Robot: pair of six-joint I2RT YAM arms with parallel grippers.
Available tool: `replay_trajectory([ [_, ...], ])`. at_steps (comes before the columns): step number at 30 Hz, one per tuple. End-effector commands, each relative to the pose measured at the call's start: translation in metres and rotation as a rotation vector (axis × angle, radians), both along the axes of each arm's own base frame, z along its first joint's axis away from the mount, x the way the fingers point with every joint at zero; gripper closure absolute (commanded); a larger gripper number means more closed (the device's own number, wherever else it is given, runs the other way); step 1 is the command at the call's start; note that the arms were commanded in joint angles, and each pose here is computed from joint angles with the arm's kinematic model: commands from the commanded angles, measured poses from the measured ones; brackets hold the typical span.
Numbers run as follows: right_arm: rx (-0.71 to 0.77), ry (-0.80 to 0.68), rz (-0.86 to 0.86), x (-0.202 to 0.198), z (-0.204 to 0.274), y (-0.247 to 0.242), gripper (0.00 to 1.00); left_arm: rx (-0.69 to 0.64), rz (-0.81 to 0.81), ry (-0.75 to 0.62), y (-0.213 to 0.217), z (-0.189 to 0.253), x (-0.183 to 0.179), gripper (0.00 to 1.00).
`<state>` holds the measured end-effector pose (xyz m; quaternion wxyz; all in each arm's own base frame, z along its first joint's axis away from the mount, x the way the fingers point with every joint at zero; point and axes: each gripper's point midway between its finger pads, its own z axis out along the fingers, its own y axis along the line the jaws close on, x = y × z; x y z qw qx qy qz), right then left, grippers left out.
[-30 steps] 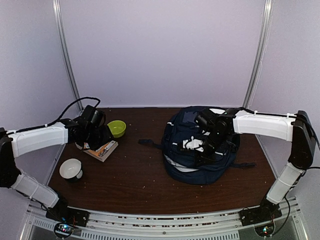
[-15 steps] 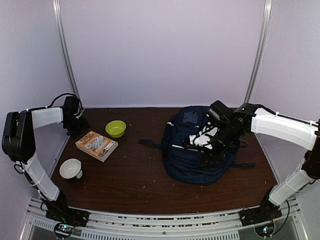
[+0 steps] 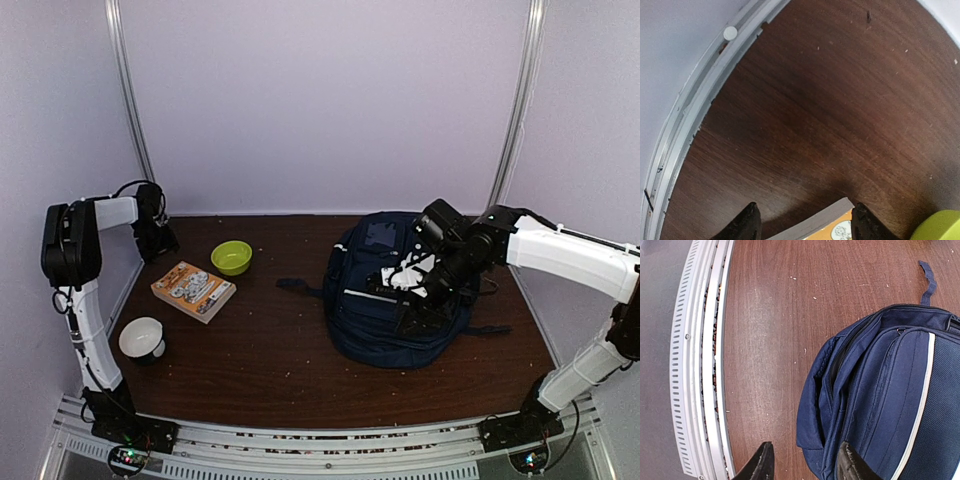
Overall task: Pack the student bag
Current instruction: Place the largest pocket of the student bag, then move the book to the center of the board.
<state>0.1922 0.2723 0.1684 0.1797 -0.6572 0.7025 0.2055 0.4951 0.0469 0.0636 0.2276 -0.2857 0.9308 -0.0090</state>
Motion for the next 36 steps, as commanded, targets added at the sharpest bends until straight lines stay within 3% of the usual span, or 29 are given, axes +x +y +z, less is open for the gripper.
replay_trajectory([
  [1,0.03,0.013,-0.005,-0.003,0.006,0.003,0.57,-0.005,-0.056,0.068,-0.003,-0.015,-0.005,0.38],
  [16,0.036,0.038,0.005,-0.003,0.006,0.008,0.57,-0.101,-0.168,0.123,-0.034,-0.029,-0.028,0.4],
  [28,0.04,0.05,0.01,-0.004,0.007,0.009,0.57,-0.189,-0.342,0.183,-0.091,-0.036,-0.06,0.44],
  [36,0.048,0.06,0.013,-0.006,0.007,0.01,0.57,-0.149,-0.465,0.229,-0.134,-0.041,-0.092,0.45],
])
